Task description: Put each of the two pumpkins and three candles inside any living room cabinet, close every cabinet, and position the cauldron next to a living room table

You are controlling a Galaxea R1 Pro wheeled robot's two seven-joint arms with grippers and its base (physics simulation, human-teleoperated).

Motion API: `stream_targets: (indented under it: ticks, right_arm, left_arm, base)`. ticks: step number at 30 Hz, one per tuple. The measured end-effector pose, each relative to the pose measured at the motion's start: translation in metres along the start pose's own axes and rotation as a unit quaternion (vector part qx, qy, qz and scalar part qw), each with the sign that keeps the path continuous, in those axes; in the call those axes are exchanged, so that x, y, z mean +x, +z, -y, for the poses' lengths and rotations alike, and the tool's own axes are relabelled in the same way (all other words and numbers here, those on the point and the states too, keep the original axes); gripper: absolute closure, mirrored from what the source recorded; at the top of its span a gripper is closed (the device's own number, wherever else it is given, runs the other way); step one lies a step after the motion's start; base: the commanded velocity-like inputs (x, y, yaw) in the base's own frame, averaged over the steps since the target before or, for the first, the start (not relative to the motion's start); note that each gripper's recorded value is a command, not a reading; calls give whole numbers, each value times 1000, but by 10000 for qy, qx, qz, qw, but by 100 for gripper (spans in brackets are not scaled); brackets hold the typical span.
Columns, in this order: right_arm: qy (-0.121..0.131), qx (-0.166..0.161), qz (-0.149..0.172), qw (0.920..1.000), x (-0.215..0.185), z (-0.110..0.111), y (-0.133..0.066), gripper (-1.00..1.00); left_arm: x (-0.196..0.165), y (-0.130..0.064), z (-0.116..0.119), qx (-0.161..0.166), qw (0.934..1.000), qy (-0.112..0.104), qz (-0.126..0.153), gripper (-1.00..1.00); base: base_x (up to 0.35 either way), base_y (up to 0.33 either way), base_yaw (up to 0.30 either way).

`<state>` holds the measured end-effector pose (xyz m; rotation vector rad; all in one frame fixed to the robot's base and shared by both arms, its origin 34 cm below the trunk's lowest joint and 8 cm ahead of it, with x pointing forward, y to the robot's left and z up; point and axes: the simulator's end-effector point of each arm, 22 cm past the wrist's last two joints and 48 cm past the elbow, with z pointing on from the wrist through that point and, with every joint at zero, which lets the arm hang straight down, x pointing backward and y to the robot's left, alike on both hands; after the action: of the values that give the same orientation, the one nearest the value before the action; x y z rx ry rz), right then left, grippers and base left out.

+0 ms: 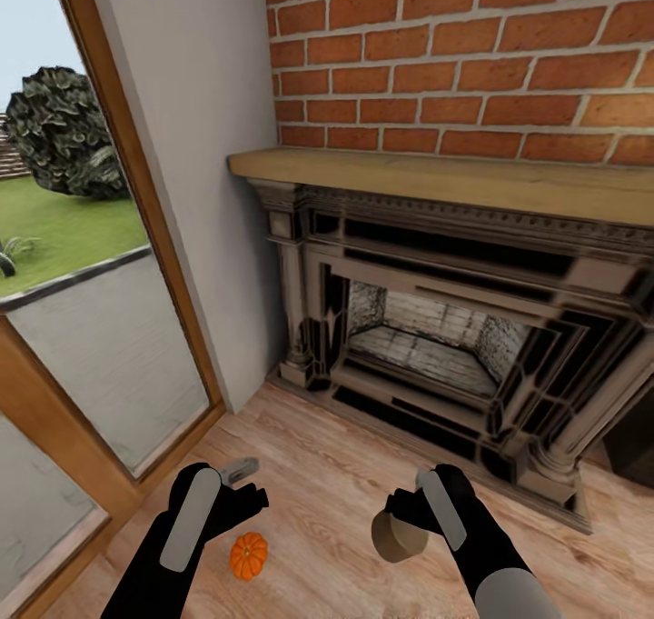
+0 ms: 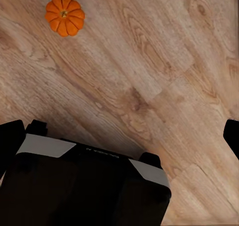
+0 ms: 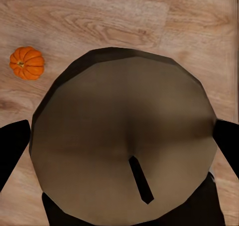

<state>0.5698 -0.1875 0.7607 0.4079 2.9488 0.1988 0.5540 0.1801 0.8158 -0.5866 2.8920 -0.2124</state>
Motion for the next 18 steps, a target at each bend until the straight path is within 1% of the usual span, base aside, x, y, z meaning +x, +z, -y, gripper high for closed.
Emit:
stream_targets:
  ticks: [7,13,18]
  right_arm:
    - [-2,28,-1,10000,2,1,-5,100]
    - [0,17,-8,10000,4,1,-9,100]
    - [-1,26,3,10000,5,1,-13,100]
  left_arm:
    - [2,-5,-1,-5,10000,-2,-12,-100]
    - [4,-9,-1,-6,10000,-1,-12,-100]
    - [5,-13,-1,-6,10000,0,-14,-100]
  base:
    - [0,0,-259]
    - [0,0,-195]
    - [0,0,-253]
